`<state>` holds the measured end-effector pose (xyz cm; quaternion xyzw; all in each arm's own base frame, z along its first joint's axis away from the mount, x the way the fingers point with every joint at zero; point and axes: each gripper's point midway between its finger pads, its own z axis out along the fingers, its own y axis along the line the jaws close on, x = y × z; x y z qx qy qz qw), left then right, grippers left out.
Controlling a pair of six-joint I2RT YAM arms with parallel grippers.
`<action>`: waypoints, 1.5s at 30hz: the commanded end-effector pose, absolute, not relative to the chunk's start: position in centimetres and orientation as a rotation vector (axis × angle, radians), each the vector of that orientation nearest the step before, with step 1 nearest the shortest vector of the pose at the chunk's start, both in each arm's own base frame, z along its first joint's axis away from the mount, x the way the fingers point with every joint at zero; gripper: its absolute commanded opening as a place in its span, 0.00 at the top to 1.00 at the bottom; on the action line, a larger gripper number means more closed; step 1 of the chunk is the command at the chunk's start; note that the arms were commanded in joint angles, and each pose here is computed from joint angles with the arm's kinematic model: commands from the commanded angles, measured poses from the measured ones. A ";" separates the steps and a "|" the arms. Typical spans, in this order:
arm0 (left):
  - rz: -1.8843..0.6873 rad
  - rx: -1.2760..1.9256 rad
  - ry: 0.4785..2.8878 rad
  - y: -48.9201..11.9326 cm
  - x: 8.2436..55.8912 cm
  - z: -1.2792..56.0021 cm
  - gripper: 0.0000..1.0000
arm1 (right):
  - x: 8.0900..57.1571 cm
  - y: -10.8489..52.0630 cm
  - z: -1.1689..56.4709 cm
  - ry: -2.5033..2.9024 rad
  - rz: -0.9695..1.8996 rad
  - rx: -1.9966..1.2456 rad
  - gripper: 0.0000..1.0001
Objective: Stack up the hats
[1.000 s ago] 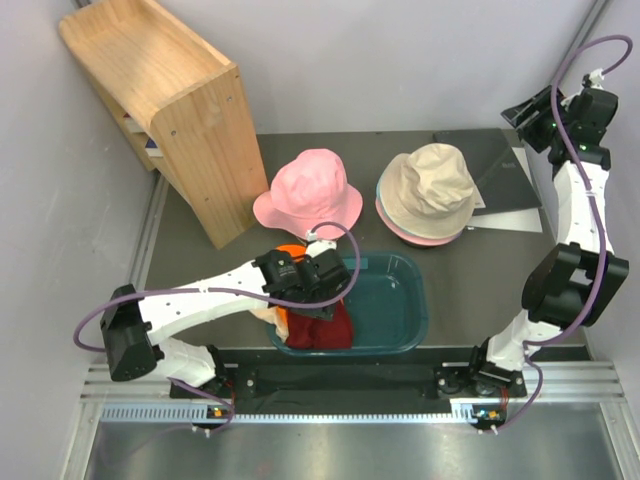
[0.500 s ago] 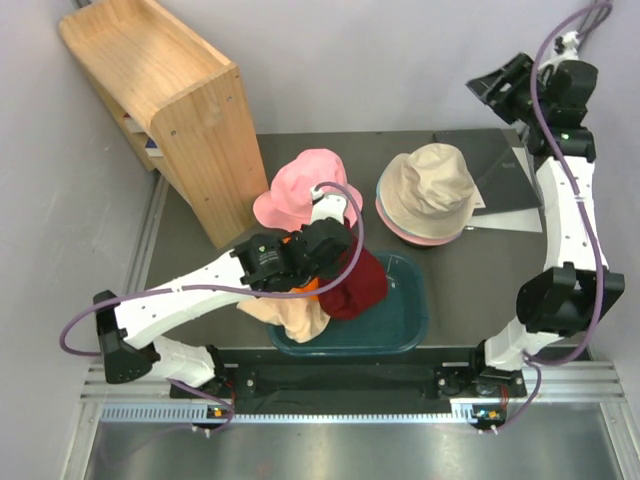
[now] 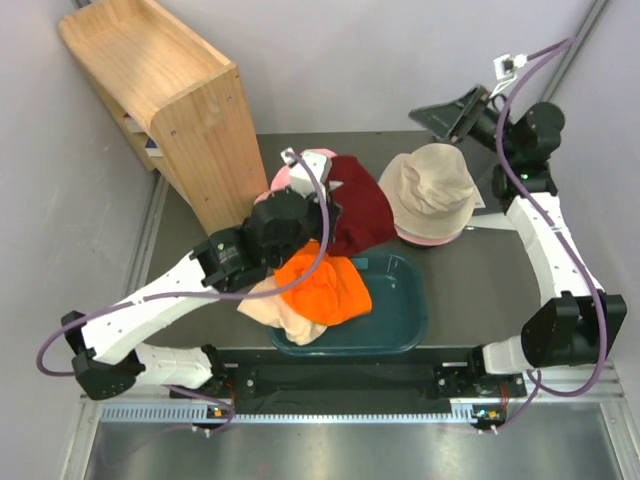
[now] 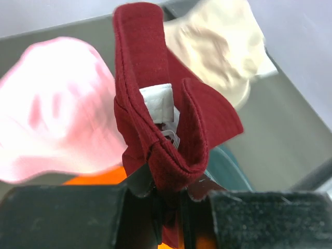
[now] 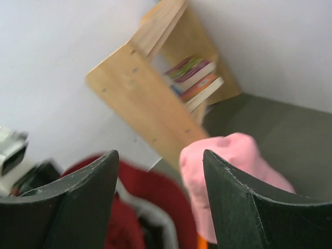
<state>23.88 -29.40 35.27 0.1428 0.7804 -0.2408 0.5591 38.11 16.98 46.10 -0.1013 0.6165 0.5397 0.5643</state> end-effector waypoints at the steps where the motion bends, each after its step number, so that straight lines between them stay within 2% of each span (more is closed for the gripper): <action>1: -0.631 0.236 1.661 -30.0 28.8 42.1 1.00 | 32.6 20.8 47.4 1.345 1.408 -0.517 0.34; 6: -0.680 0.220 1.597 -31.1 30.8 44.9 1.00 | 32.9 22.4 45.3 1.435 1.290 -0.618 0.34; 11: -0.708 0.245 1.602 -31.3 31.0 44.8 1.00 | 33.0 22.5 42.9 1.477 1.283 -0.618 0.34; 16: -0.722 0.241 1.598 -31.2 31.1 44.8 1.00 | 32.7 23.1 39.6 1.565 1.317 -0.656 0.35; 22: -0.722 0.215 1.591 -30.8 31.5 44.8 1.00 | 31.9 24.7 38.5 1.597 1.421 -0.705 0.36; 25: -0.728 0.221 1.597 -31.0 31.9 44.5 1.00 | 31.2 25.7 38.3 1.608 1.474 -0.727 0.43; 26: -0.733 0.224 1.594 -31.2 31.9 44.5 1.00 | 31.1 25.9 38.1 1.614 1.486 -0.731 0.60; 28: -0.731 0.220 1.599 -31.2 32.2 44.4 1.00 | 30.8 26.2 38.2 1.631 1.511 -0.724 0.80; 29: -0.731 0.213 1.600 -31.2 32.3 44.5 1.00 | 30.7 26.2 38.2 1.637 1.516 -0.716 0.94; 31: -0.701 0.182 1.614 -31.0 33.1 44.1 1.00 | 30.3 25.9 38.7 1.650 1.523 -0.672 1.00; 37: -0.605 0.152 1.702 -32.0 35.7 43.1 1.00 | 31.1 23.7 39.0 1.776 1.523 -0.272 1.00; 40: -0.607 0.147 1.744 -33.3 36.6 42.4 0.93 | 30.7 22.7 39.0 1.766 1.609 -0.127 1.00; 41: -0.600 0.112 1.749 -33.1 36.9 42.4 0.88 | 30.6 22.5 39.3 1.747 1.629 -0.110 1.00; 42: -0.595 0.091 1.744 -33.0 37.1 42.6 0.64 | 30.7 22.5 39.4 1.735 1.638 -0.099 1.00; 43: -0.591 0.080 1.738 -32.8 37.1 42.8 0.55 | 30.9 22.5 39.1 1.749 1.646 -0.085 1.00; 45: -0.571 0.051 1.717 -31.9 37.1 43.5 0.42 | 31.1 22.6 39.4 1.738 1.645 -0.088 1.00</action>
